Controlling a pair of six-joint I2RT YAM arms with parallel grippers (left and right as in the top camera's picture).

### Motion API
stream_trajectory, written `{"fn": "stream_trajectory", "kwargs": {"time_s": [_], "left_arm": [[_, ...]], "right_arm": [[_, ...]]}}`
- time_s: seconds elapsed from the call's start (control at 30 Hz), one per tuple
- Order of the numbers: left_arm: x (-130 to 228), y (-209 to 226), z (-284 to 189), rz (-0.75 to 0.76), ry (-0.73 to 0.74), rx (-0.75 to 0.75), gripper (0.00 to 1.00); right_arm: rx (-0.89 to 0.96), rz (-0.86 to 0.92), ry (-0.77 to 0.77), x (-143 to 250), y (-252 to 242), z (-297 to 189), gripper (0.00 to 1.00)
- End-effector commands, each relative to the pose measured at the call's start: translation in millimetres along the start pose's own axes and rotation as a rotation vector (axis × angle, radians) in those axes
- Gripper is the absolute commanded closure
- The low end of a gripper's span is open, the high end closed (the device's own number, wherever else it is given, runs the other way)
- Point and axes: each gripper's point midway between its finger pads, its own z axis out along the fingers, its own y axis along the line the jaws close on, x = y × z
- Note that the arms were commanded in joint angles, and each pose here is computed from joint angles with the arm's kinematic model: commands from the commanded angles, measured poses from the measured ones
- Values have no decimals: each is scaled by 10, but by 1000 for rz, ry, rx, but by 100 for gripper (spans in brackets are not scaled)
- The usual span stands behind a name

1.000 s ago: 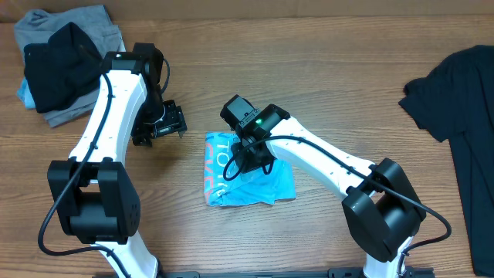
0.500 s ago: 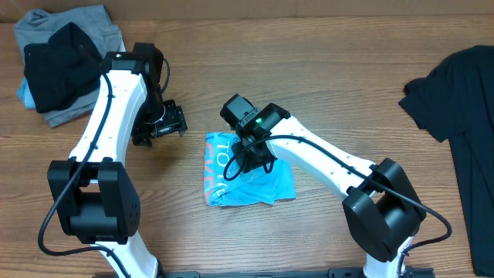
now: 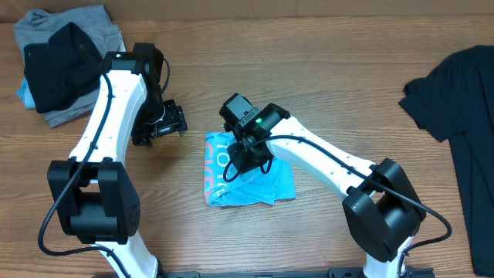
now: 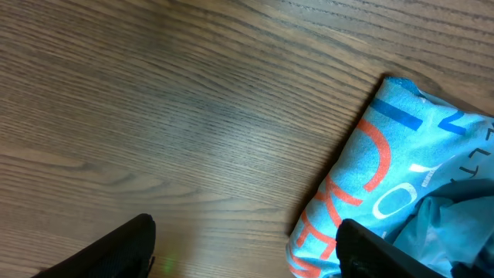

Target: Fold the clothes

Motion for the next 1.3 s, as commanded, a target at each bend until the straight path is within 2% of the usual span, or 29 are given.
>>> {"fn": "stream_trajectory", "kwargs": {"time_s": [0.0,0.33,0.57,0.83,0.87,0.93,1.0,1.1,1.27], "left_arm": [[18,-7,-68,-2,-20,8,22],[4,-15,-67,-1,-25,11,21],[-9,-19,-68,-2,-30,13,20],[-8,-18,-68,-1,-30,13,20],[-8,-18,-68,-1,-30,13,20],[-8,-18,-69,-2,-30,13,19],[-8,-18,-68,-1,-30,13,19],[-9,-19,-69,-1,-30,13,19],[-14,-25,-69,0,-33,14,19]], "right_arm": [[73,42,-3,15,-135,-23,96],[181,163,139,404,-334,-77,96],[391,343,251,800,-645,-256,96],[434,401,309,968,-683,-335,96],[435,401,311,973,-685,-338,82],[437,403,319,991,-685,-345,30],[446,414,329,1020,-693,-362,24],[515,476,314,1067,-779,-459,24],[462,516,169,871,-710,-776,22]]}}
